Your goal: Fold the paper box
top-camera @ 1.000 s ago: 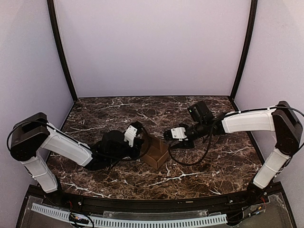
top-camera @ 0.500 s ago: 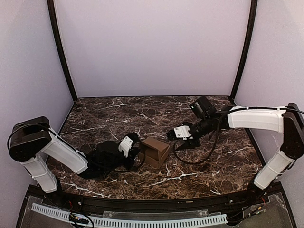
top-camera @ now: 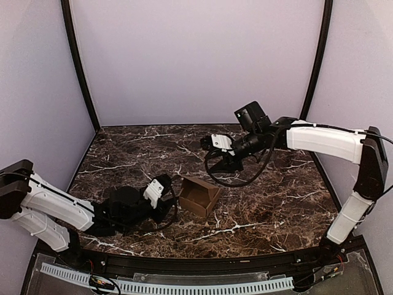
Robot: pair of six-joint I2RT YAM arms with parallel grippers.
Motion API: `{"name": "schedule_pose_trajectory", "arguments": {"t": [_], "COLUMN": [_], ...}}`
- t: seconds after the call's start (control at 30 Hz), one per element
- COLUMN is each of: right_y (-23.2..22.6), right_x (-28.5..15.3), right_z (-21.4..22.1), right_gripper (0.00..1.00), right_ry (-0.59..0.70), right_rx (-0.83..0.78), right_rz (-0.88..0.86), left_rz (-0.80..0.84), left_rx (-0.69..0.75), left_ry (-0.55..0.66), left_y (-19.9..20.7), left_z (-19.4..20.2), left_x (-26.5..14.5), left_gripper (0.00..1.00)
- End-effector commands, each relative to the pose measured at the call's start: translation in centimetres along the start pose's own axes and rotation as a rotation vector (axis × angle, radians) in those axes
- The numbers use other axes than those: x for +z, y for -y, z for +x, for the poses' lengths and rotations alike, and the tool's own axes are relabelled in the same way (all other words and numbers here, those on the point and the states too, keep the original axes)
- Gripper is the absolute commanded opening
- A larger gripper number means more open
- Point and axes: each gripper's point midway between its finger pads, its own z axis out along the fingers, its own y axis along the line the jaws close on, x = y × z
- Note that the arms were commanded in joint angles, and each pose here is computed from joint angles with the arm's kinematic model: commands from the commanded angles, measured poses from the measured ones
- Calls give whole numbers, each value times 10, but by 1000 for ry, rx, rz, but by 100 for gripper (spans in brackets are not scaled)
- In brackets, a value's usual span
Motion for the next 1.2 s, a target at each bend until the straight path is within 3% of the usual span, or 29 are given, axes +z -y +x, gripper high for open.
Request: {"name": "schedule_pose_trajectory", "arguments": {"t": [0.0, 0.1, 0.23, 0.33, 0.53, 0.67, 0.87, 1.17], "right_y": [-20, -42, -60, -60, -44, -50, -52, -69], "right_x": [30, 50, 74, 86, 96, 90, 73, 60], "right_z": [-6, 1, 27, 46, 63, 56, 45, 49], "right_gripper": [48, 48, 47, 46, 46, 48, 52, 56], "right_ry": [-7, -44, -148, -220, -301, -281, -260, -243], "right_rx": [27, 9, -12, -10, 25, 33, 12, -35], "right_rz": [-68, -112, -113, -69, 11, -13, -16, -120], "left_rz": [-31, -36, -93, -161, -229, -216, -196, 124], "left_rx": [30, 11, -104, -168, -246, -306, -472, -602], "left_ry": [-58, -103, -68, -83, -175, -162, -207, -366], "left_y": [-3, -7, -32, -44, -33, -17, -30, 6], "left_z": [6, 2, -24, -31, -31, -35, -15, 14], "left_x": [-35, -60, -90, -94, -63, -37, -4, 21], "left_gripper": [41, 41, 46, 51, 58, 64, 67, 61]}}
